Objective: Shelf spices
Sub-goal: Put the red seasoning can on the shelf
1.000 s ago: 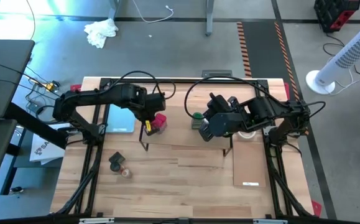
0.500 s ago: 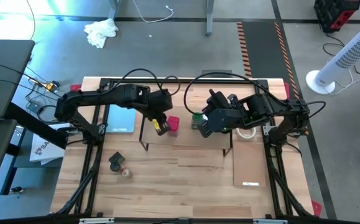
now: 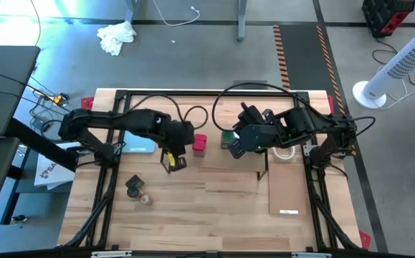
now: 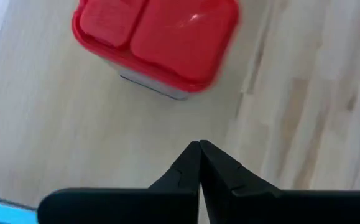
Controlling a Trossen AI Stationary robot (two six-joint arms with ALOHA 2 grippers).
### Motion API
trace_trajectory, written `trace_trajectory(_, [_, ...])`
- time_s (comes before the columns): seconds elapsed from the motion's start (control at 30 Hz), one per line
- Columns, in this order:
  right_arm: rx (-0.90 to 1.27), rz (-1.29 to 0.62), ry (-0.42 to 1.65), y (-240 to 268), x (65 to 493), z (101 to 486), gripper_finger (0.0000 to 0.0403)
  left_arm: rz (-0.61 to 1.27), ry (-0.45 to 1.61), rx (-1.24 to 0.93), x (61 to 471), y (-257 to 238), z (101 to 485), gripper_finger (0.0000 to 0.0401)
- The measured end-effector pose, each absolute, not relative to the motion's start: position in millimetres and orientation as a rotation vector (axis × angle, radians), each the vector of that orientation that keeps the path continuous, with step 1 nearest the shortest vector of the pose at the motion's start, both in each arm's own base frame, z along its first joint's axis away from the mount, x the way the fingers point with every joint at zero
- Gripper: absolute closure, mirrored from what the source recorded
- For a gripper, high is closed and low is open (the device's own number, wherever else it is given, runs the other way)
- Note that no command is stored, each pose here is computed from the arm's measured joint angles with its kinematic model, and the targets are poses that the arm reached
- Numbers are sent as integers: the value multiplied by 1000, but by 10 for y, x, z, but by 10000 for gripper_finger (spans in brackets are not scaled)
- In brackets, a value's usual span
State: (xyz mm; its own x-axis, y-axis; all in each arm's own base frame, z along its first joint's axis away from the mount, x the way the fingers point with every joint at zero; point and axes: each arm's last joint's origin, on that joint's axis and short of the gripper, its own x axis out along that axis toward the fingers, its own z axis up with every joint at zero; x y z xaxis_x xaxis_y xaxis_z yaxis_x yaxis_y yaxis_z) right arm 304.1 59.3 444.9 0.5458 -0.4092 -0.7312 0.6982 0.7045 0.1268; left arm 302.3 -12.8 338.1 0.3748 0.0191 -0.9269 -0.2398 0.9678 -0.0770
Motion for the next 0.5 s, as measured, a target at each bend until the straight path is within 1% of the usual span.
trace_trajectory(0.23, [437, -682, 734, 594, 3041, 4449, 403, 207, 1191, -177, 3198, -31, 3204, 401])
trace_trajectory(0.5, [462, -685, 731, 597, 3040, 4448, 403, 160, 1166, -152, 3447, 82, 3011, 401])
